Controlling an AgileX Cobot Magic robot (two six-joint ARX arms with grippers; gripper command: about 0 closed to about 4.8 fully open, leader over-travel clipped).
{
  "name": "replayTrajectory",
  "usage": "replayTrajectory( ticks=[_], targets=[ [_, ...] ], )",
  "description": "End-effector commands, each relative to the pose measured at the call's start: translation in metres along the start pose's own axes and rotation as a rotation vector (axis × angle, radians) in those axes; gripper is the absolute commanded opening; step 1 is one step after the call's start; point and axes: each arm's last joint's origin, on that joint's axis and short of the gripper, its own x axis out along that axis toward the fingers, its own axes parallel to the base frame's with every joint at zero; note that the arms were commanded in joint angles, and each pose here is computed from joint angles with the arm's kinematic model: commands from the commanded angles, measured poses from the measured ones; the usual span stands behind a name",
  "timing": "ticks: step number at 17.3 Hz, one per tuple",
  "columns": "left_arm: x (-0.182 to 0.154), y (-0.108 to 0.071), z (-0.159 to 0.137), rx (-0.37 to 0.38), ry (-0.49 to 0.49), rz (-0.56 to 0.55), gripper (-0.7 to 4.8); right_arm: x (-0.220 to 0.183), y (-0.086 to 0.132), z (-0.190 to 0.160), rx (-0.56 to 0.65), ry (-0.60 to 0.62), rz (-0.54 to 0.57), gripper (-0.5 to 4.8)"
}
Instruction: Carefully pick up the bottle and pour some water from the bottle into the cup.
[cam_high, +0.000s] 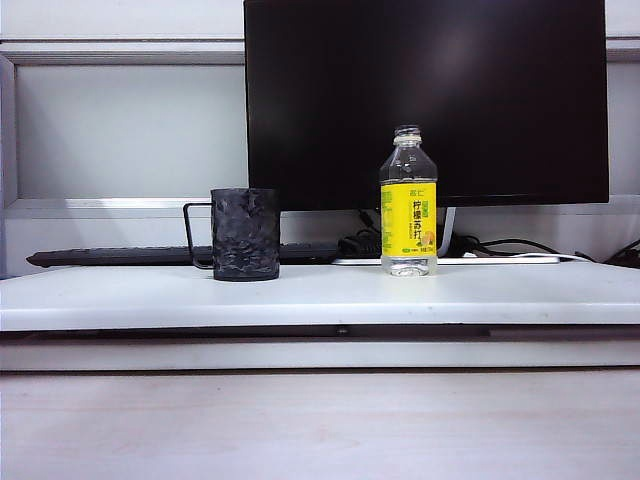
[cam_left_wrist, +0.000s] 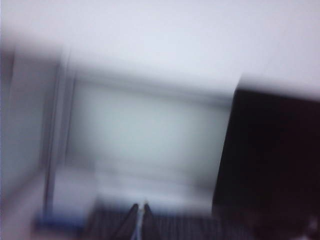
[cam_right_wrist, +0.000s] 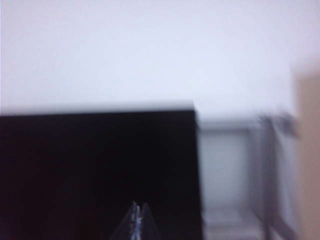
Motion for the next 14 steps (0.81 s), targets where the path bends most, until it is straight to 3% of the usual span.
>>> replayTrajectory(
  ticks=[1, 3, 4, 5, 6, 7, 9, 10, 12, 13, 14],
  targets=[
    [0.055, -0.011, 0.039, 0.047, 0.091, -0.108, 0.29, 0.076, 0.015, 0.018, 0.009, 0.133, 0.256, 0.52],
    [0.103, -0.018, 0.044, -0.035, 0.201, -0.26, 1.17, 0.128, 0.026, 0.019, 0.079, 0.218, 0.417, 1.42],
    [0.119, -0.019, 0.038, -0.077, 0.252, -0.306, 1.77, 0.142, 0.028, 0.016, 0.086, 0.258, 0.442, 1.77],
    [0.135, -0.021, 0.026, -0.133, 0.322, -0.35, 2.77, 0.155, 0.031, 0.011, 0.095, 0.31, 0.463, 2.58],
    [0.142, -0.023, 0.017, -0.143, 0.361, -0.38, 3.42, 0.162, 0.032, 0.006, 0.103, 0.343, 0.484, 3.4],
    [0.158, -0.028, -0.003, -0.151, 0.445, -0.437, 4.78, 0.173, 0.035, -0.005, 0.117, 0.396, 0.519, 4.4],
    [0.18, -0.039, -0.042, -0.158, 0.581, -0.499, 4.79, 0.183, 0.039, -0.029, 0.136, 0.482, 0.568, 4.47],
    [0.195, -0.048, -0.076, -0.169, 0.695, -0.522, 4.79, 0.187, 0.049, -0.054, 0.115, 0.588, 0.605, 4.47],
    [0.205, -0.061, -0.111, -0.182, 0.801, -0.554, 4.79, 0.191, 0.063, -0.088, 0.033, 0.703, 0.686, 4.48],
    [0.21, -0.071, -0.136, -0.168, 0.855, -0.627, 4.79, 0.192, 0.081, -0.11, -0.034, 0.734, 0.776, 4.63],
    [0.212, -0.071, -0.146, -0.168, 0.884, -0.625, 4.79, 0.192, 0.089, -0.122, -0.062, 0.758, 0.798, 4.63]
  ],
)
